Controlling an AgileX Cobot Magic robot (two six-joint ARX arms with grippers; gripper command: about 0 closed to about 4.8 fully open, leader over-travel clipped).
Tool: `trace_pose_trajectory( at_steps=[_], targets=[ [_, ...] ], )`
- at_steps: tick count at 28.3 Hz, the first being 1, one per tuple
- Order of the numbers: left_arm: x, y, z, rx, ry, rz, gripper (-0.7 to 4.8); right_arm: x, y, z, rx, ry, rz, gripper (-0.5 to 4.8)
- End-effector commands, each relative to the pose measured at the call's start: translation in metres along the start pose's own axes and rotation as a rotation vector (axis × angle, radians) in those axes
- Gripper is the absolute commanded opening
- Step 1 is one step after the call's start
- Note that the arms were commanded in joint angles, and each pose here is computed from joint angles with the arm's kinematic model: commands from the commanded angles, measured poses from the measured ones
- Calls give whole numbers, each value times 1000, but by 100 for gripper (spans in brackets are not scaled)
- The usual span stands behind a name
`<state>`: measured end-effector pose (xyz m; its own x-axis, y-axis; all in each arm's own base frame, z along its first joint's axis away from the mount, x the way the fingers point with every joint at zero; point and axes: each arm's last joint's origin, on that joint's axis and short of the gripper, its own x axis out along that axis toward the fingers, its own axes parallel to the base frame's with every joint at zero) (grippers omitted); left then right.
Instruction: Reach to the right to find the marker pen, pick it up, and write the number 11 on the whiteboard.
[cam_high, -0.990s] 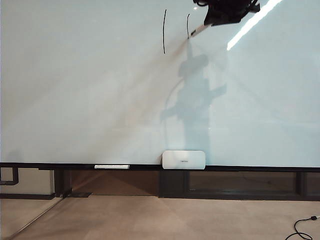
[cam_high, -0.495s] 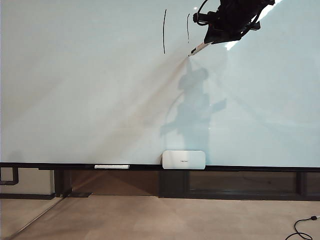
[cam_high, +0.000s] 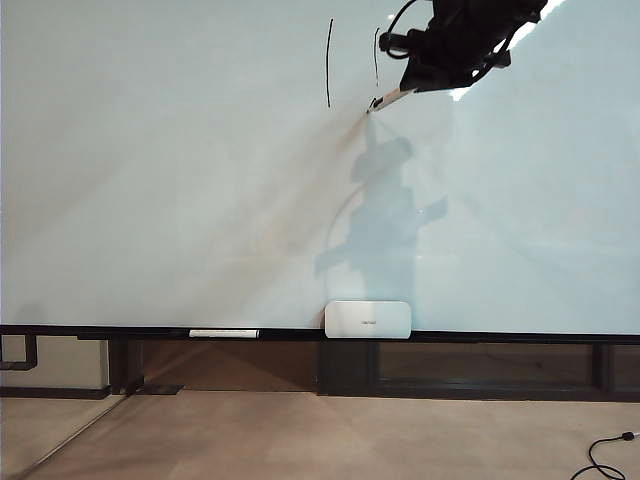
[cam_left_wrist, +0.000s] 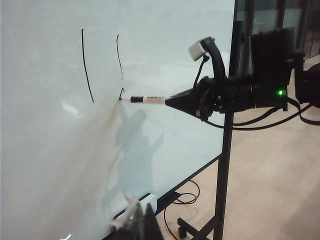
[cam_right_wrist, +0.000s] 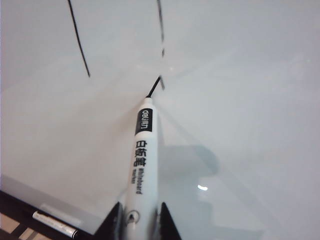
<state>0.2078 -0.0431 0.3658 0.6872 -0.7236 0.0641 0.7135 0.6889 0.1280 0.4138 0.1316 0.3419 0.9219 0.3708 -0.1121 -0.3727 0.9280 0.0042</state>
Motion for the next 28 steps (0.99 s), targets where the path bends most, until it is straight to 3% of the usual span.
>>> trace_pose_trajectory(
  at_steps=[1, 12, 21, 28],
  targets=[
    [0, 0, 3, 27, -12, -2, -6, -2, -2, 8, 1, -56, -39, -4],
    [0, 0, 3, 40, -12, 0, -6, -10, -2, 26, -4, -147, -58, -4],
    [-1, 0, 3, 40, -13, 1, -6, -16, -2, 61, -9, -241, -57, -4],
    [-1, 0, 3, 36, -13, 1, -6, -19, -1, 70, -12, -221, -52, -4]
  ],
)
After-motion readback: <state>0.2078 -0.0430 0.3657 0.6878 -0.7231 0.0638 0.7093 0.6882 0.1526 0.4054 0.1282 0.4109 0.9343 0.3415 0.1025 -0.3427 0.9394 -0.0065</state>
